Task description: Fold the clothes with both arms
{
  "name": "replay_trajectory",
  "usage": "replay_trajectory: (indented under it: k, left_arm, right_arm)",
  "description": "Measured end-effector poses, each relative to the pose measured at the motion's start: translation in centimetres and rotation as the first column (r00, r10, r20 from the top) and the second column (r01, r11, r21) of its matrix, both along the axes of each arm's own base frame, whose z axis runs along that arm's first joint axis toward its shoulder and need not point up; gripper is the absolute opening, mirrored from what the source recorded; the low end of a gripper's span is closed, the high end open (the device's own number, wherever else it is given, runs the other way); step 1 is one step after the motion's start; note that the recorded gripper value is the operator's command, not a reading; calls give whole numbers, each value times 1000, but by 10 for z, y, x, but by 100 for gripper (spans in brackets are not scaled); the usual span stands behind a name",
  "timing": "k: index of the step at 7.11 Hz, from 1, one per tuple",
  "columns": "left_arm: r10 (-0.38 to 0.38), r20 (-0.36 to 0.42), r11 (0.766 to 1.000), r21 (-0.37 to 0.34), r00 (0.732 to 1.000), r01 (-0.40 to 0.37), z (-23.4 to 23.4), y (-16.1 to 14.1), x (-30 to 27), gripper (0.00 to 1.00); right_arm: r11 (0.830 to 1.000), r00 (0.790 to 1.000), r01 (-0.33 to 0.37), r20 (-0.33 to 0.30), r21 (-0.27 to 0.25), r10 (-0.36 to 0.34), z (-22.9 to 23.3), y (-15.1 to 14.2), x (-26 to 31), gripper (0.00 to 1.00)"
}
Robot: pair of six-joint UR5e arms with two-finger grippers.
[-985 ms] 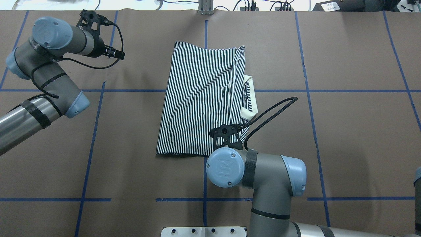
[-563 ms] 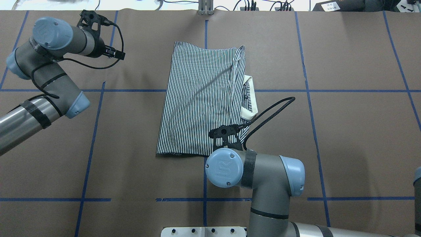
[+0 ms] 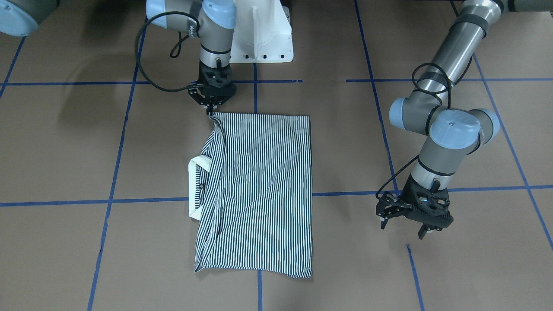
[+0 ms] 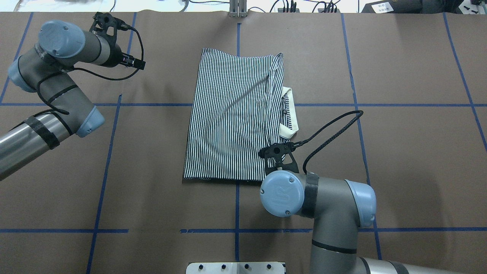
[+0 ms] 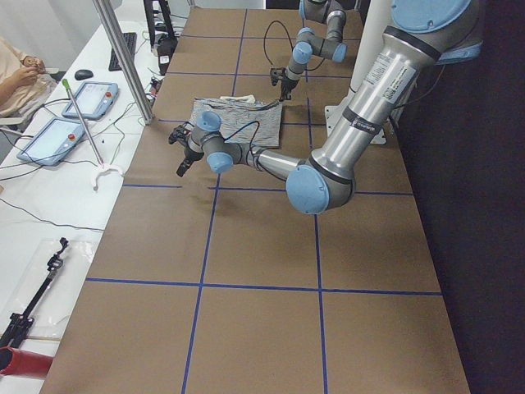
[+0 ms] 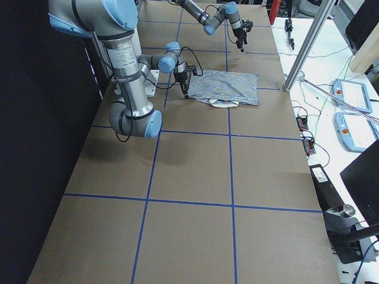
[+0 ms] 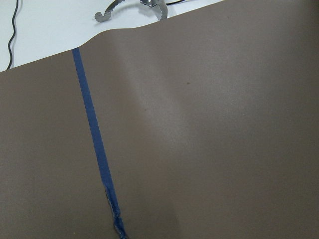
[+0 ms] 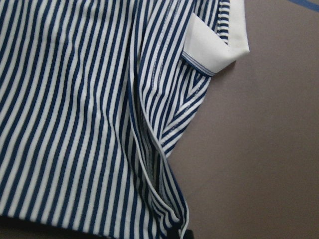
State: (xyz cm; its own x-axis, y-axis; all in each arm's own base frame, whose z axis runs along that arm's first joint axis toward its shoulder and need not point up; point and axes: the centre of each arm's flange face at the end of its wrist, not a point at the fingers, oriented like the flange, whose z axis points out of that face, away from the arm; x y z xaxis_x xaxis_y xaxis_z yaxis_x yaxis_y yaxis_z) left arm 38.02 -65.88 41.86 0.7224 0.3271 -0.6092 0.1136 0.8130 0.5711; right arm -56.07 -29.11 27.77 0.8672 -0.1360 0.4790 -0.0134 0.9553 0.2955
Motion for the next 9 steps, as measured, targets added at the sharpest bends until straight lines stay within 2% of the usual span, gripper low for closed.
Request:
replay_trajectory:
  k: [1,3,4,5,6,7,8,9]
  left_arm:
    - [0,0,1000,0,1000,0,0,0,0,100]
    - [0,0,1000,0,1000,0,0,0,0,100]
    - [2,-2,1000,0,1000,-2,-1,0,0,100]
    - [14,-21,1000,-5,1000,-14,-8,3,1,100]
    - [27,-75,999,-32,997,-29,-23,9,2,100]
    - [20,-148,996,-79,989,-32,-43,21,7,100]
    - [8,-218,990,-134,976,-38,-64,45,21,100]
    - [0,-285,980,-192,958,-58,-83,86,39,100]
  right_arm:
    - [1000,1000,-22,3,-12,22,10,19,3,100]
    - [998,999,-47,24,-35,48,11,41,0,100]
    - [998,997,-54,47,-35,56,2,40,7,100]
    - [997,993,-69,97,-29,72,-11,30,19,100]
    - [996,977,-90,190,-19,92,-18,17,32,100]
    - [994,947,-105,305,-8,103,-11,9,47,100]
    - [993,904,-121,412,-3,112,6,5,66,100]
    - [988,858,-155,493,-23,146,20,0,85,100]
